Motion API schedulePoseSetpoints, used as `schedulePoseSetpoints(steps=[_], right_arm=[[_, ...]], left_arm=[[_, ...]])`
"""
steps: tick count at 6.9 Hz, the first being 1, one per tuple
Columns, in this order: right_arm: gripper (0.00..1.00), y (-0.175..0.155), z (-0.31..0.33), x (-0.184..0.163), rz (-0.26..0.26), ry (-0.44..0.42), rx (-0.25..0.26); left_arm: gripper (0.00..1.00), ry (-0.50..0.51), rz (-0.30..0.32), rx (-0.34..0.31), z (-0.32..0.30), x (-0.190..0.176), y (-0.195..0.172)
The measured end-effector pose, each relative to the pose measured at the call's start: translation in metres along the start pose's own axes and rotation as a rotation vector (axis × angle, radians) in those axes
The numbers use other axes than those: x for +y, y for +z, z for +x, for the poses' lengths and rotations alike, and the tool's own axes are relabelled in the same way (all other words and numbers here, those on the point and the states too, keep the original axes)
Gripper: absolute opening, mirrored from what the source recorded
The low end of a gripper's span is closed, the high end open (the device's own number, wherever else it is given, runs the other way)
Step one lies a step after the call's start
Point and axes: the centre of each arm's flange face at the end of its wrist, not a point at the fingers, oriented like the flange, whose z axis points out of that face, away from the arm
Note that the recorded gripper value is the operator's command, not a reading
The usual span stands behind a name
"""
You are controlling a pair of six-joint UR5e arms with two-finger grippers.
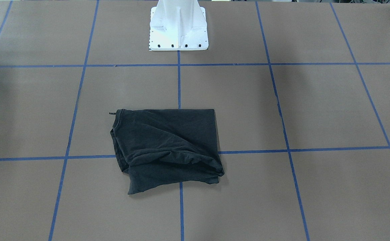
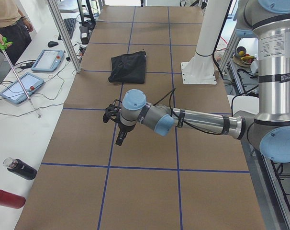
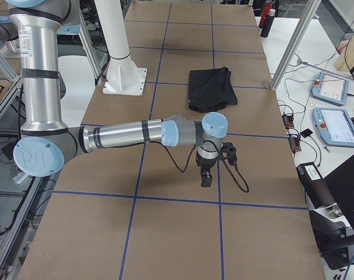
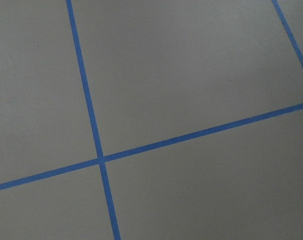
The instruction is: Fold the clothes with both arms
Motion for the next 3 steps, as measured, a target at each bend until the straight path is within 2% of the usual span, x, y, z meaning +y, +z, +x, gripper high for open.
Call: schedulePoseSetpoints(steps=[3], right_arm=[[1.0,-0.018,-0.008,-0.001,0.019,0.021,-0.028]], left_arm=[[1.0,0.014,0.013,0.009,0.007,-0.005,-0.004]])
